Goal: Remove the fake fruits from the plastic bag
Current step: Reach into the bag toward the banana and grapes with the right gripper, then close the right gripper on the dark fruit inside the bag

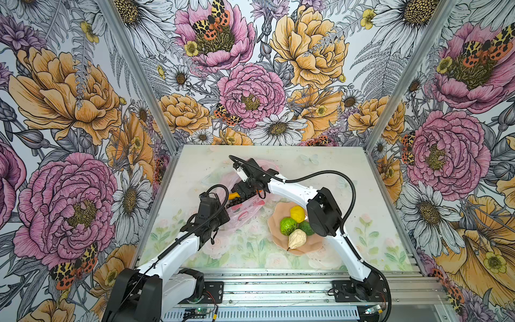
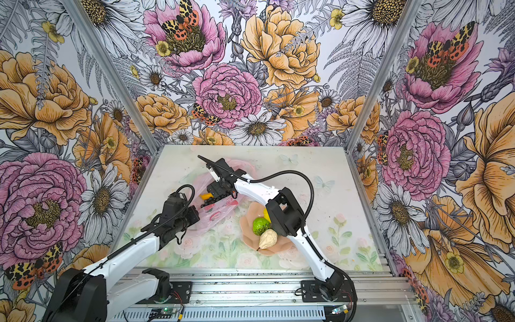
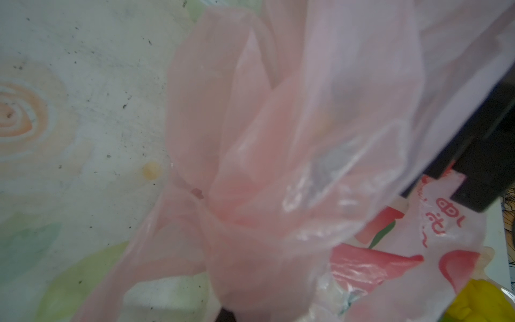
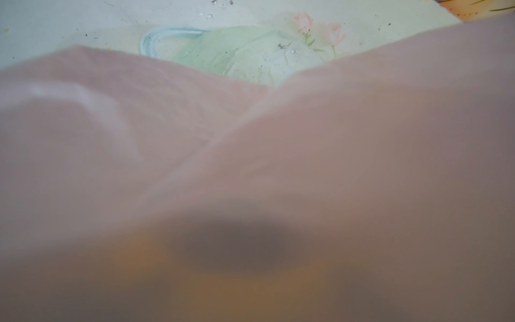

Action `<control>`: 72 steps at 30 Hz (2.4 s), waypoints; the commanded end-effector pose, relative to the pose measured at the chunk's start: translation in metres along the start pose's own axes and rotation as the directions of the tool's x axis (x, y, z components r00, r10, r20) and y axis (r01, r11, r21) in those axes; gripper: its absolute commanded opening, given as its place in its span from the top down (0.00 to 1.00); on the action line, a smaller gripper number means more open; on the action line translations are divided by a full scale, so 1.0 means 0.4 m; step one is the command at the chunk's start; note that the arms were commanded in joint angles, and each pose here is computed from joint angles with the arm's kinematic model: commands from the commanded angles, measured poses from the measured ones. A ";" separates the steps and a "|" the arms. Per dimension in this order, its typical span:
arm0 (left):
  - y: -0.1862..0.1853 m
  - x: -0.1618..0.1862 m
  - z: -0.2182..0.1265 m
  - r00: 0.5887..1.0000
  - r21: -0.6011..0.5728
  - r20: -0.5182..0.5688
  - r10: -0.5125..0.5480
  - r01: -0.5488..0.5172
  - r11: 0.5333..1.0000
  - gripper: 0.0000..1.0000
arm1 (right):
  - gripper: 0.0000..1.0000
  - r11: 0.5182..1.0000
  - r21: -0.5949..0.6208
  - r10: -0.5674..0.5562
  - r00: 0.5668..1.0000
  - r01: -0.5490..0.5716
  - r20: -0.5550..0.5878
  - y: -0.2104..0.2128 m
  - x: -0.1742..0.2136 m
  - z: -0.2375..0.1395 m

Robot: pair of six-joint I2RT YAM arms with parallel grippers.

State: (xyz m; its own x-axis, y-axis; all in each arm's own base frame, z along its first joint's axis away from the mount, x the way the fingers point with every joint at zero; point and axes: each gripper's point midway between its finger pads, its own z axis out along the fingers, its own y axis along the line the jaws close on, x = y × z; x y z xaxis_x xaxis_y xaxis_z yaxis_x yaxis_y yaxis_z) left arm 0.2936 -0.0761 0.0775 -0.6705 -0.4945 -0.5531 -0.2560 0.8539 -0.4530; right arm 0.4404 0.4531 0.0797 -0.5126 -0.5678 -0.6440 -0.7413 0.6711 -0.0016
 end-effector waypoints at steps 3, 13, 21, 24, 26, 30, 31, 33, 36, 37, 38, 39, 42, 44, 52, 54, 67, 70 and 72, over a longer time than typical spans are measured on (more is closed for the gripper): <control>-0.003 -0.003 -0.001 1.000 0.013 0.003 -0.005 0.005 1.000 1.00 | 0.02 0.997 -0.067 -0.050 0.997 0.045 -0.063 0.060 0.044 0.028; -0.036 0.003 -0.008 0.999 0.044 0.006 0.032 -0.032 0.998 1.00 | 0.03 0.995 0.000 0.098 0.987 -0.099 -0.124 0.029 0.079 0.074; -0.053 0.001 -0.006 0.999 0.061 0.010 0.035 -0.035 0.997 1.00 | 0.02 0.987 -0.005 0.157 0.976 -0.160 -0.153 0.030 0.107 0.114; -0.063 0.003 -0.010 0.999 0.070 0.010 0.043 -0.043 0.997 1.00 | 0.02 0.983 -0.024 0.178 0.972 -0.184 -0.151 0.039 0.103 0.130; -0.066 0.003 -0.012 0.999 0.073 0.014 0.045 -0.046 0.996 1.00 | 0.02 0.979 -0.035 0.191 0.970 -0.198 -0.149 0.044 0.099 0.137; -0.059 0.006 -0.011 0.999 0.062 0.012 0.046 -0.046 0.997 1.00 | 0.07 0.973 -0.040 0.221 0.965 -0.229 -0.144 0.046 0.092 0.141; -0.058 0.006 -0.012 0.999 0.061 0.013 0.045 -0.046 0.997 1.00 | 0.08 0.972 -0.038 0.225 0.964 -0.233 -0.142 0.045 0.091 0.140; -0.057 0.006 -0.012 0.999 0.060 0.014 0.045 -0.046 0.997 1.00 | 0.09 0.970 -0.032 0.233 0.962 -0.240 -0.140 0.043 0.087 0.133; -0.056 0.004 -0.012 0.999 0.057 0.017 0.044 -0.045 0.997 1.00 | 0.15 0.968 -0.012 0.247 0.961 -0.250 -0.129 0.034 0.076 0.120; -0.055 0.005 -0.011 0.999 0.056 0.017 0.044 -0.045 0.997 1.00 | 0.17 0.967 -0.008 0.252 0.960 -0.255 -0.124 0.030 0.072 0.115; -0.055 0.006 -0.010 0.999 0.055 0.015 0.044 -0.044 0.997 1.00 | 0.18 0.966 -0.007 0.257 0.959 -0.260 -0.118 0.027 0.066 0.110; -0.054 0.004 -0.010 0.999 0.054 0.016 0.044 -0.045 0.998 1.00 | 0.20 0.965 -0.009 0.260 0.959 -0.263 -0.112 0.029 0.058 0.103; -0.053 0.005 -0.007 0.999 0.052 0.013 0.045 -0.045 0.998 1.00 | 0.22 0.964 -0.007 0.266 0.960 -0.268 -0.089 0.025 0.034 0.084; -0.054 0.006 -0.007 0.999 0.055 0.012 0.044 -0.045 0.997 1.00 | 0.23 0.964 -0.007 0.265 0.961 -0.267 -0.075 0.024 0.019 0.071; -0.054 0.016 0.006 0.999 0.057 -0.009 0.047 -0.046 0.997 1.00 | 0.23 0.962 -0.012 0.274 0.962 -0.274 -0.019 0.013 -0.039 0.019; -0.055 0.018 0.010 0.999 0.060 -0.015 0.045 -0.044 0.997 1.00 | 0.24 0.960 -0.021 0.280 0.960 -0.280 -0.008 0.015 -0.053 0.008; -0.055 0.020 0.010 0.999 0.059 -0.022 0.045 -0.044 0.997 1.00 | 0.26 0.953 -0.031 0.303 0.952 -0.302 0.040 0.013 -0.102 -0.041; -0.056 0.020 0.011 0.999 0.059 -0.022 0.045 -0.043 0.997 1.00 | 0.26 0.951 -0.025 0.309 0.949 -0.308 0.056 0.010 -0.114 -0.051; -0.057 0.018 0.011 0.999 0.060 -0.023 0.041 -0.040 0.997 1.00 | 0.27 0.948 -0.022 0.317 0.946 -0.316 0.066 0.006 -0.120 -0.056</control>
State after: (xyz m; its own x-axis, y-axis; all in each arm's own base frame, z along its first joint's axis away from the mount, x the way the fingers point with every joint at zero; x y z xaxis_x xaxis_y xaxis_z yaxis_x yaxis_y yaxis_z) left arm 0.2897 -0.0944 0.0698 -0.7106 -0.4488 -0.5418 -0.2123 0.8710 -0.4430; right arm 0.4431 0.4708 0.0671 -0.7275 -0.3689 -0.5784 -0.5641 0.8015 0.1983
